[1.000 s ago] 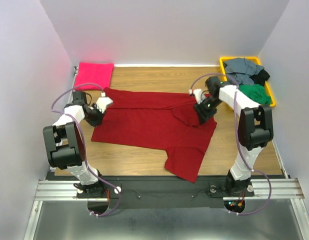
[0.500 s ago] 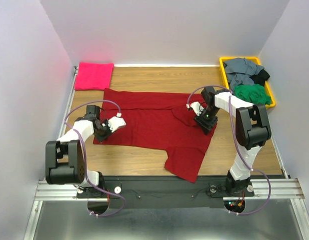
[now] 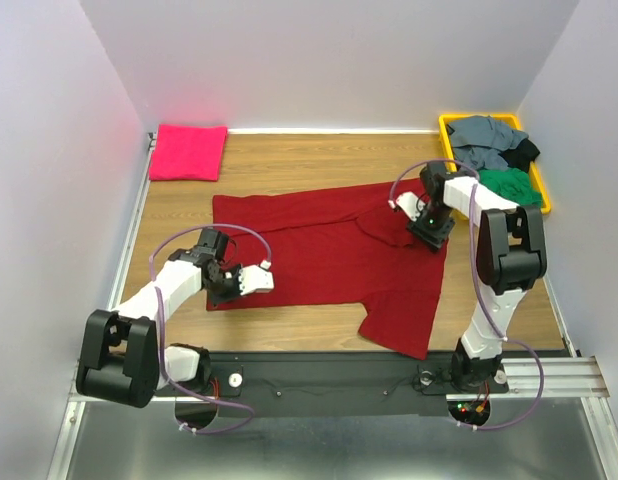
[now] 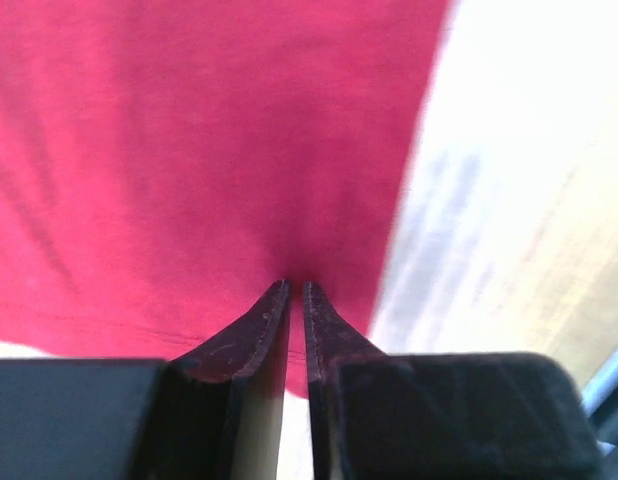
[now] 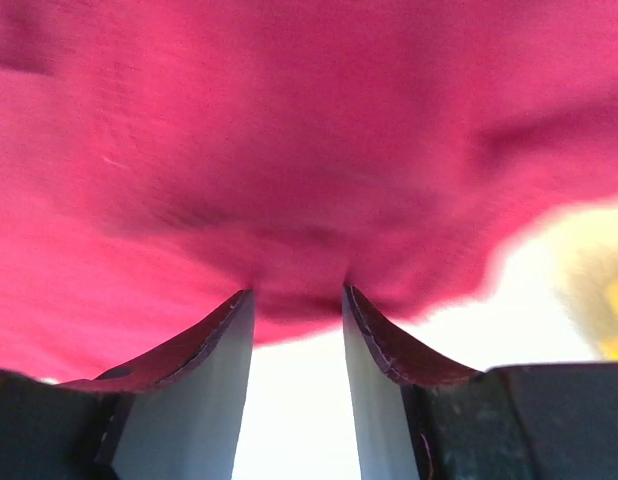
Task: Fold and stack the t-shirts
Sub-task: Flatten the tshirt out
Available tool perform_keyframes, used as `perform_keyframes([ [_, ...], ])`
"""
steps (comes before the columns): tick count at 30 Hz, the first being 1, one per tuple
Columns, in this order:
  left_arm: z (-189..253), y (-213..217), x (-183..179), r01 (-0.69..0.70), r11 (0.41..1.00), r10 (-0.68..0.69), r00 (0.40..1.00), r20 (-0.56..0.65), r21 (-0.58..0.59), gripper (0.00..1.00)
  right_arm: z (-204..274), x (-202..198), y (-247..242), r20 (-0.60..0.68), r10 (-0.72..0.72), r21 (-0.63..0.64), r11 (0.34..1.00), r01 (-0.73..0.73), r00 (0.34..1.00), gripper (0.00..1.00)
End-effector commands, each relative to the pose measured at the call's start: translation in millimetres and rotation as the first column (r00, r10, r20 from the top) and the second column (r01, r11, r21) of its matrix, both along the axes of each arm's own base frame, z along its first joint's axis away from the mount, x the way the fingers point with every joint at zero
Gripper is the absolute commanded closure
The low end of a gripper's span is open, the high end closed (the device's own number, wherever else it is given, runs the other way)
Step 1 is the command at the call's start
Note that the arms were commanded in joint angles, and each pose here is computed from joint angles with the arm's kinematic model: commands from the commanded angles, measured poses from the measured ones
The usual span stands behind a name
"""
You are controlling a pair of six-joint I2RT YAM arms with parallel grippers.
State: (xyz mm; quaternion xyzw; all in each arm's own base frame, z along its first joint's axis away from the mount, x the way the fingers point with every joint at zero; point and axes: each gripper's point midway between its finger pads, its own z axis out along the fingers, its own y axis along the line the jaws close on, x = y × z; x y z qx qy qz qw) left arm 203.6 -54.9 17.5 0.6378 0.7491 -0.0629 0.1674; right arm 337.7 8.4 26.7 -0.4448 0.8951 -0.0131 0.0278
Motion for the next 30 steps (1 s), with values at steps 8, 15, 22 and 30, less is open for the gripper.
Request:
perform_keyframes([
  [8,96,-32,81,-0.211,0.934,0.236,0.970,0.056,-0.288,0.60,116,63,66,0.274,-0.032,0.352,0.933,-0.070,0.961,0.50],
  [15,110,-18,143,-0.375,0.859,0.413,0.910,0.041,-0.348,0.55,85,63,69,0.184,-0.059,0.330,0.944,-0.005,0.981,0.25],
  [22,105,-6,170,-0.509,0.779,0.534,0.845,-0.038,-0.365,0.53,74,50,64,0.132,-0.131,0.314,0.946,0.084,0.983,0.25],
  [30,82,1,179,-0.543,0.776,0.555,0.829,-0.062,-0.322,0.52,41,59,54,0.148,-0.135,0.259,0.961,0.093,0.980,0.26],
])
